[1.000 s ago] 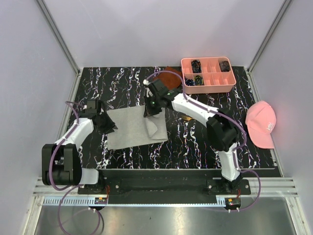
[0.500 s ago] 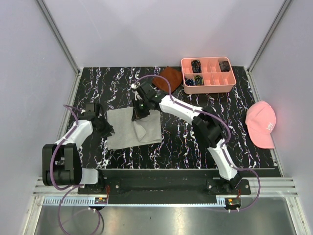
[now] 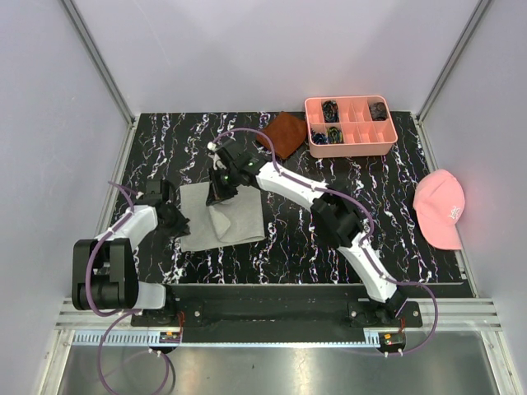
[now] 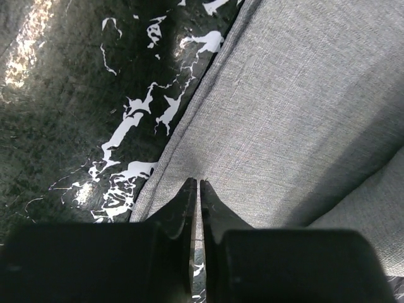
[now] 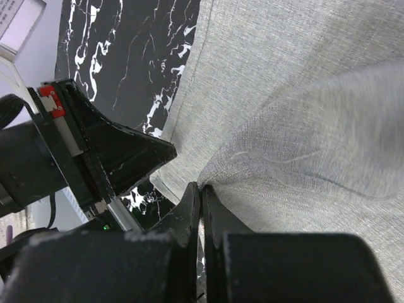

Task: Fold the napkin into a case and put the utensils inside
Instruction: Fold the rectangle-folded napkin at the center of the board.

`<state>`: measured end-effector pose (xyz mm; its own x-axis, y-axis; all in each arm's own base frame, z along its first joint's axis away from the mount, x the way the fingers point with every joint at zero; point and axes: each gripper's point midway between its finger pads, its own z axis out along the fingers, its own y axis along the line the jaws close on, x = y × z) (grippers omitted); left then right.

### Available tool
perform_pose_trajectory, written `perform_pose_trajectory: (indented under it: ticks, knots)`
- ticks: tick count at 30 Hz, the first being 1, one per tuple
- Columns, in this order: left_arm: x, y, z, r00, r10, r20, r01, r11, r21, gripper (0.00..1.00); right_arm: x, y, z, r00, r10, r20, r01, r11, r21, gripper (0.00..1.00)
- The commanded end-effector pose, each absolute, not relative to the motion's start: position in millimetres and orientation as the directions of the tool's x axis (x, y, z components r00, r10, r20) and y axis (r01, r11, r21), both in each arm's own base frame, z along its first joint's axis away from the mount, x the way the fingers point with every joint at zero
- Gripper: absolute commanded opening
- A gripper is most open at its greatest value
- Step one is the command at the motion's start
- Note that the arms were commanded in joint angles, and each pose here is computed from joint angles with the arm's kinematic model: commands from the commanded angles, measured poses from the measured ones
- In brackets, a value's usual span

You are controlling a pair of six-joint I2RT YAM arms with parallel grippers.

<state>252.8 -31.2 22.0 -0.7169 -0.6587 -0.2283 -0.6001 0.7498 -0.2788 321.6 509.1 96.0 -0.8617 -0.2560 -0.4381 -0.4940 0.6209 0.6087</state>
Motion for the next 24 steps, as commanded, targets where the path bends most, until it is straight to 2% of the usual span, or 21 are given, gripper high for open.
perform_pose_trajectory:
  ticks: [1, 6, 24]
  knots:
    - [256.2, -23.8, 19.5, -0.698, -0.668, -0.257, -0.616, 0.743, -0.260, 0.06, 317.0, 532.2, 118.7, -0.859, -0.241, -0.452, -0.504, 0.551, 0.665, 0.00]
    - [255.1, -24.1, 16.5, -0.698, -0.670, -0.255, -0.617, 0.742, -0.261, 0.02, 314.5, 543.7, 126.7, -0.874, -0.218, -0.434, -0.480, 0.517, 0.708, 0.00]
    - [251.0, -25.5, 14.7, -0.693, -0.676, -0.251, -0.620, 0.736, -0.271, 0.00, 313.2, 570.3, 111.7, -0.912, -0.200, -0.358, -0.410, 0.465, 0.785, 0.00]
